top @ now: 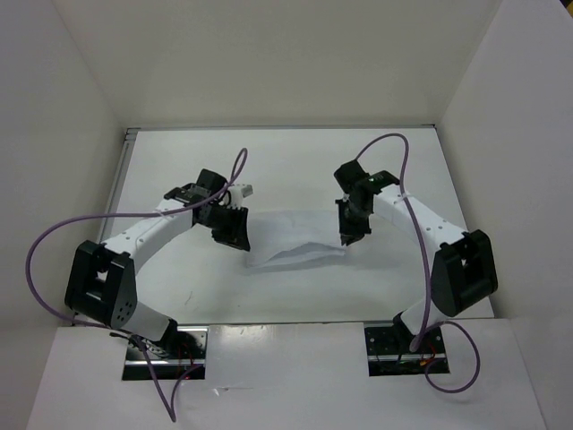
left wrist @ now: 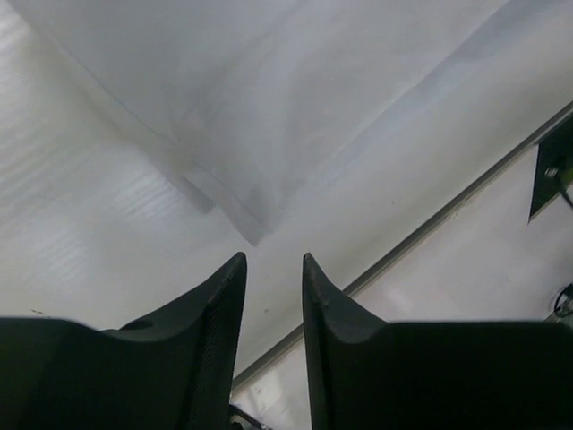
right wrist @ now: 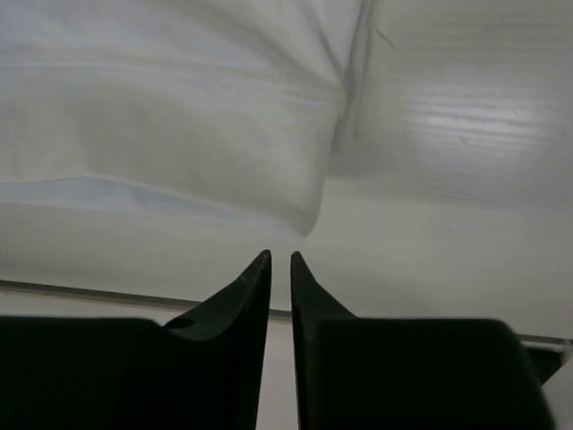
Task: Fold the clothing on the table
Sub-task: Fold the skirt
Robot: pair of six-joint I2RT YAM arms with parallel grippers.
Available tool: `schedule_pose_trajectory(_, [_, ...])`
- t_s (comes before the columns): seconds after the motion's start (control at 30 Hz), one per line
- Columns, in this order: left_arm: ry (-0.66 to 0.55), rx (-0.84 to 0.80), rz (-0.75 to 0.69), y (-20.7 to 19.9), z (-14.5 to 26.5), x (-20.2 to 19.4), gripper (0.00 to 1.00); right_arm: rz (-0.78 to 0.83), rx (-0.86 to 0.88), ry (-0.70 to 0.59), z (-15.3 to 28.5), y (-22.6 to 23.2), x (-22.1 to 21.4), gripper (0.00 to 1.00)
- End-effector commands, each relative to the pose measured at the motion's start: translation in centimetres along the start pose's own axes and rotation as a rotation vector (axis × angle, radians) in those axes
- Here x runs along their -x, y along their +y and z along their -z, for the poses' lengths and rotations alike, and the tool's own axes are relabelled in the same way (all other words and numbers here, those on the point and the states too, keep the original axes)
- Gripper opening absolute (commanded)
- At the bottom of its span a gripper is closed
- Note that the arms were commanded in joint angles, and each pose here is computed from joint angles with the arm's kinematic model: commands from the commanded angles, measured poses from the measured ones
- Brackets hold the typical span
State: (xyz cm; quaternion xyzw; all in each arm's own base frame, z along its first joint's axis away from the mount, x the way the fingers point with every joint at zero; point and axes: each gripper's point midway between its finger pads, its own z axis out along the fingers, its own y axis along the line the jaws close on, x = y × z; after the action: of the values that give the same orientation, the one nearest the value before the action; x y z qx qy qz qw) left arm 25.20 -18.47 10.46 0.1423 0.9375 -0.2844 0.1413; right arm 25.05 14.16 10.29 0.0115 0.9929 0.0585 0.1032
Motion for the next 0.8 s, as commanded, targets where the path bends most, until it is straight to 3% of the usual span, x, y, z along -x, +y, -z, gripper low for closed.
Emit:
schedule_pose_trajectory(0.0, [0.055,0.013,-0.056,-1.5,0.9,-1.6,0.39,-0.043,-0.008,0.015,2.4,0.0,-2.4,0.21])
schedule_pose_trajectory(0.13, [0.046,0.034,-0.061,-1.9,1.6,-1.2,0.41,-0.059,-0.025,-0.006,4.7,0.0,-3.2,0.28])
schedule_pose_trajectory(0.27, [-0.029,0.029,-0.077,-2.4,1.1,2.8,0.42,-0.076,-0.025,-0.114,5.4,1.0,0.5,0.28])
schedule_pose_trajectory(0.37, [-0.072,0.010,-0.086,-2.8,-0.4,6.9,0.42,-0.053,-0.072,-0.107,2.4,1.6,2.8,0.28])
schedule_pose_trajectory(0.47, [-0.084,0.051,-0.064,-1.8,-2.1,9.2,0.47,-0.035,-0.115,-0.153,0.0,1.9,5.6,0.37])
schedule_pose_trajectory(0.77, [-0.061,0.169,0.015,3.7,-5.3,9.2,0.48,-0.064,-0.241,-0.129,-5.6,-0.6,8.9,0.40])
